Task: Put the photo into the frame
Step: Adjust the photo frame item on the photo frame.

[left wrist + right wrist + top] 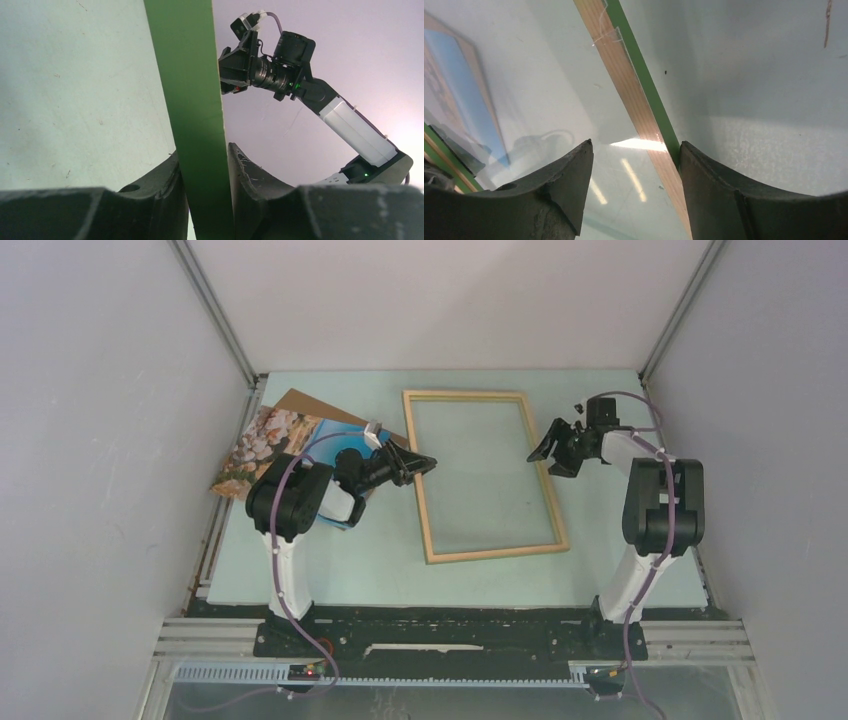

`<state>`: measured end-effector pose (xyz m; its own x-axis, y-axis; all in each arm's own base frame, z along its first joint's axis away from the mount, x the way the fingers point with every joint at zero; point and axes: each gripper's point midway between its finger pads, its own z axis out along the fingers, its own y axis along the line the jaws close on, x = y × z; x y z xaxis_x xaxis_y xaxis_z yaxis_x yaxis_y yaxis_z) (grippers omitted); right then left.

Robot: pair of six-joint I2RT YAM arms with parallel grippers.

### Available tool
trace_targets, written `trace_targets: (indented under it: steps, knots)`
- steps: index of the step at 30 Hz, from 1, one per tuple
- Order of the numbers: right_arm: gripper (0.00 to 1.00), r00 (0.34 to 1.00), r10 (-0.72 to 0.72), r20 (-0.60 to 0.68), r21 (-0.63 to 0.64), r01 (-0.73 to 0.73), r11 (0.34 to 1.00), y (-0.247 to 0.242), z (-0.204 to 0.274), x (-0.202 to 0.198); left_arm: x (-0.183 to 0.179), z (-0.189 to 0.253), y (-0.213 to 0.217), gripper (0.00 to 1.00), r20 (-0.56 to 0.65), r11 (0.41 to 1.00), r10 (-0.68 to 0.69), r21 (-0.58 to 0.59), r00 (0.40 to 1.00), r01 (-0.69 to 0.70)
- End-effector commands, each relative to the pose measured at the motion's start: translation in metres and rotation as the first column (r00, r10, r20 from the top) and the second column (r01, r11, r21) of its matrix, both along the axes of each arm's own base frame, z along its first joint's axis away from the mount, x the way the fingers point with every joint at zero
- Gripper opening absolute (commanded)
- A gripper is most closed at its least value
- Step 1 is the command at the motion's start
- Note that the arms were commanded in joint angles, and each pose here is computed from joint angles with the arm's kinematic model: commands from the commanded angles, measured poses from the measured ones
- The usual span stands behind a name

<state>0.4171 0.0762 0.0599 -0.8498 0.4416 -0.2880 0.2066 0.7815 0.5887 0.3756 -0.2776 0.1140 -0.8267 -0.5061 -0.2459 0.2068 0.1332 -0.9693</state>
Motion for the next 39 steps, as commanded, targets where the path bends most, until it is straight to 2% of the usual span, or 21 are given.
trace_targets:
  steps: [1, 4, 10, 15, 16, 18, 21, 24, 26, 31, 39]
  knots:
    - [0.70, 0.998, 0.047, 0.040, 0.023, -0.048, 0.999, 0.022, 0.013, -0.007, 0.006, 0.034, -0.006, 0.39, 0.182, 0.999, -0.026, -0.024, 0.983, 0.031]
    - [0.69, 0.999, 0.047, 0.019, 0.029, -0.047, 0.998, 0.022, 0.004, -0.007, 0.004, 0.037, -0.007, 0.41, 0.193, 0.999, -0.034, -0.024, 0.981, 0.039]
    - [0.69, 0.999, 0.035, 0.011, 0.027, -0.035, 0.999, 0.014, -0.001, -0.006, 0.000, 0.042, -0.007, 0.24, 0.215, 0.998, -0.042, -0.025, 0.976, 0.049]
    - [0.69, 0.999, 0.044, -0.001, 0.020, -0.044, 0.999, 0.017, -0.007, -0.007, -0.001, 0.046, -0.008, 0.22, 0.232, 0.999, -0.039, -0.027, 0.972, 0.046]
    - [0.69, 0.999, 0.046, -0.005, 0.021, -0.046, 0.999, 0.018, -0.008, -0.008, -0.001, 0.046, -0.008, 0.24, 0.230, 0.999, -0.038, -0.028, 0.972, 0.046]
    - [0.69, 0.999, 0.052, -0.009, 0.020, -0.052, 0.998, 0.020, -0.010, -0.009, -0.001, 0.045, -0.008, 0.35, 0.224, 0.999, -0.035, -0.030, 0.974, 0.043]
    - [0.69, 0.999, 0.052, -0.008, 0.022, -0.052, 0.998, 0.021, -0.010, -0.008, -0.001, 0.045, -0.009, 0.44, 0.225, 0.999, -0.030, -0.030, 0.974, 0.038]
    - [0.69, 0.999, 0.055, -0.002, 0.028, -0.054, 0.998, 0.022, -0.008, -0.008, -0.001, 0.046, -0.009, 0.50, 0.228, 0.999, -0.030, -0.030, 0.973, 0.038]
    - [0.69, 0.998, 0.056, 0.000, 0.030, -0.056, 0.998, 0.024, -0.007, -0.009, -0.001, 0.046, -0.010, 0.50, 0.229, 0.999, -0.033, -0.031, 0.973, 0.041]
    - [0.70, 0.998, 0.064, 0.008, 0.020, -0.065, 0.998, 0.023, -0.002, -0.012, -0.001, 0.048, -0.009, 0.37, 0.232, 0.999, -0.027, -0.032, 0.972, 0.035]
    - [0.73, 0.999, 0.025, 0.028, 0.013, -0.025, 1.000, 0.005, 0.009, -0.014, -0.001, 0.049, -0.008, 0.28, 0.235, 0.999, -0.024, -0.031, 0.972, 0.033]
